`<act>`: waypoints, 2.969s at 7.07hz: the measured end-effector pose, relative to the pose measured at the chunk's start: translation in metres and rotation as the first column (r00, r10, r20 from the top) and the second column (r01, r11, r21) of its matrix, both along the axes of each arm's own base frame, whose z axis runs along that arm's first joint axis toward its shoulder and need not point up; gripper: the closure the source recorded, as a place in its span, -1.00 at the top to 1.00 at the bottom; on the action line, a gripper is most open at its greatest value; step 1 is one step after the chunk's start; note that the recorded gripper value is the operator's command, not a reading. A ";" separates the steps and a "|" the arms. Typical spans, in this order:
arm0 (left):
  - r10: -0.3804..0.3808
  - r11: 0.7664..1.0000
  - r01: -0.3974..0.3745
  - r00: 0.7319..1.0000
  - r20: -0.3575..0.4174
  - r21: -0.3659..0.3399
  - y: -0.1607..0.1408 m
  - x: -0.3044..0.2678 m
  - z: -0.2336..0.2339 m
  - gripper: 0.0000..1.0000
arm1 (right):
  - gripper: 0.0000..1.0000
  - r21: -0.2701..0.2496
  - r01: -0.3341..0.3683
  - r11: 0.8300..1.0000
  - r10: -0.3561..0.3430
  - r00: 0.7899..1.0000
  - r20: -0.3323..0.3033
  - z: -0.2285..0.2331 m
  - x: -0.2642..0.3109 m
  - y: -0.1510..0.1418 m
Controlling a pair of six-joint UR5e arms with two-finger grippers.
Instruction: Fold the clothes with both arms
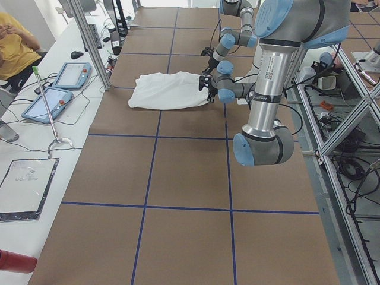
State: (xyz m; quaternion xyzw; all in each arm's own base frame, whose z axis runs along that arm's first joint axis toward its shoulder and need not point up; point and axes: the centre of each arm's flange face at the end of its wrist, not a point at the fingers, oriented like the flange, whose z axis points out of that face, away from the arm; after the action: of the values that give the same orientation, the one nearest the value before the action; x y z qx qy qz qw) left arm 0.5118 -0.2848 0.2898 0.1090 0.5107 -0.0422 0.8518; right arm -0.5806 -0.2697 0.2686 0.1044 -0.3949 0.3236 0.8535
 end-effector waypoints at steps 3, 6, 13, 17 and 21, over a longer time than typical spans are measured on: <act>0.016 1.000 -0.016 1.000 -0.012 0.000 0.014 -0.043 -0.052 -1.00 | -1.00 0.003 0.006 1.000 -0.006 0.999 0.035 -0.041 0.053 0.011; 0.072 0.997 -0.072 0.997 -0.014 -0.026 0.045 -0.126 -0.120 -1.00 | -1.00 -0.003 0.067 0.998 -0.066 0.997 0.040 -0.105 0.144 0.055; -0.089 0.989 0.065 0.979 0.181 0.135 -0.130 -0.116 -0.113 -1.00 | -1.00 0.060 -0.053 0.997 0.055 0.998 -0.037 -0.133 0.090 -0.102; -0.162 0.976 0.127 0.965 0.206 0.175 -0.257 -0.051 -0.053 -1.00 | -0.38 0.067 -0.075 0.995 0.082 0.992 -0.099 -0.108 0.022 -0.187; -0.160 0.977 0.120 0.959 0.232 0.177 -0.286 -0.024 -0.011 1.00 | 1.00 0.061 -0.051 0.997 0.060 0.988 -0.145 -0.082 -0.002 -0.218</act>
State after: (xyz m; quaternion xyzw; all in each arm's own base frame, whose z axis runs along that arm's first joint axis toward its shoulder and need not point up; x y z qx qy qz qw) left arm 0.4878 -0.5713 0.2791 0.2177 0.3942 -0.0474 0.8916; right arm -0.5821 -0.4879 0.1867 0.1631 -0.3371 0.3274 0.8675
